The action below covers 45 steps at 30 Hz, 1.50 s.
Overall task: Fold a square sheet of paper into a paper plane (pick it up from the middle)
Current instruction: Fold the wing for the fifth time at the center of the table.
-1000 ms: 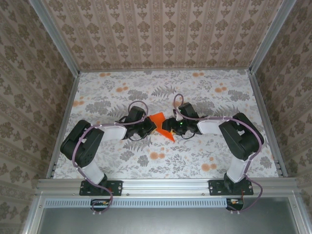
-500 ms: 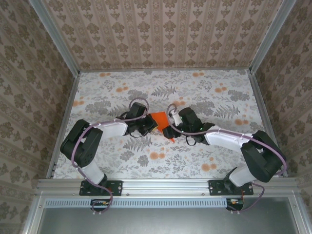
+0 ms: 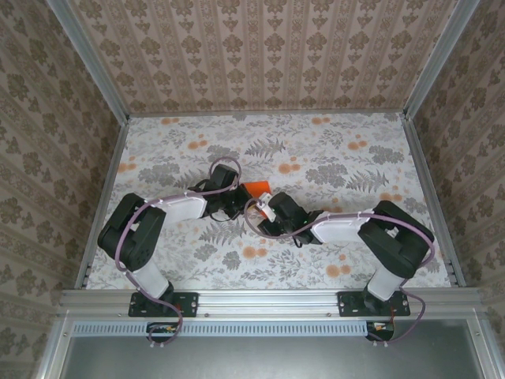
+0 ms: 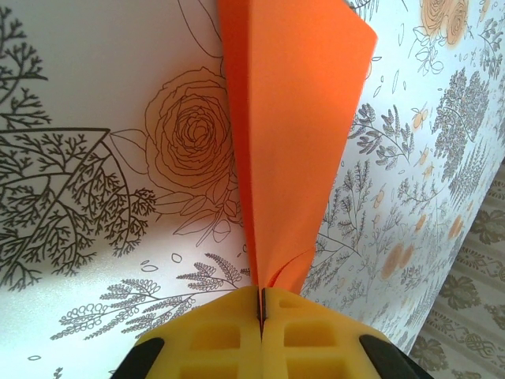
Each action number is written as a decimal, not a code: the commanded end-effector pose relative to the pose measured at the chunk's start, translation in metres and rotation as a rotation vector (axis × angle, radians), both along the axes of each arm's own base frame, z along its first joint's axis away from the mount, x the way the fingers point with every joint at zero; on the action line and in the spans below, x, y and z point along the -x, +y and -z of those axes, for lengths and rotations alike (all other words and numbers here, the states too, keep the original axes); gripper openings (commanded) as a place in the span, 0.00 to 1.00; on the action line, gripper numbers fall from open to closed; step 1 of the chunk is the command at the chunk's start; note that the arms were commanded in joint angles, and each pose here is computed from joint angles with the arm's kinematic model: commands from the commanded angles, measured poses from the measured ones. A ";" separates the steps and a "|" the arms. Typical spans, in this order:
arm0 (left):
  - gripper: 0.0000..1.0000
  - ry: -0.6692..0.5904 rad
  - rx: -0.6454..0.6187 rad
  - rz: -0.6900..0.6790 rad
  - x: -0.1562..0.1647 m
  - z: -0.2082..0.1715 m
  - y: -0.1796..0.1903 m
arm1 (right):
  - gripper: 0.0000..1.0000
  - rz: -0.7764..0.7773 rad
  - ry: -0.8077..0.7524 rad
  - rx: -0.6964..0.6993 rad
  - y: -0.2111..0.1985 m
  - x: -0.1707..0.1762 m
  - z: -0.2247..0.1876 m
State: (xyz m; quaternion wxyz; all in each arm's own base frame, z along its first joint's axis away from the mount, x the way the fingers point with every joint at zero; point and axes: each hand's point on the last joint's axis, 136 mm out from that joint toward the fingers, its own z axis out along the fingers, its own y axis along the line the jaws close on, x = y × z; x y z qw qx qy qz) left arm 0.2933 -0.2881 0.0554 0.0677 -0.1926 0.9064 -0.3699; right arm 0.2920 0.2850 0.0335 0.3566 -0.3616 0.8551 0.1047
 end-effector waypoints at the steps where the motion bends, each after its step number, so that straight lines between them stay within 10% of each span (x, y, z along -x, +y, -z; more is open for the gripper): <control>1: 0.06 0.009 0.006 0.011 0.000 -0.005 -0.004 | 0.47 0.017 -0.092 0.028 0.002 -0.016 -0.005; 30: 0.17 0.015 0.034 0.004 -0.006 -0.011 -0.002 | 0.10 -0.062 -0.116 0.027 0.012 -0.011 -0.002; 45: 0.64 -0.115 -0.010 -0.078 -0.015 -0.041 0.063 | 0.04 -0.029 0.072 -0.168 0.017 0.003 -0.006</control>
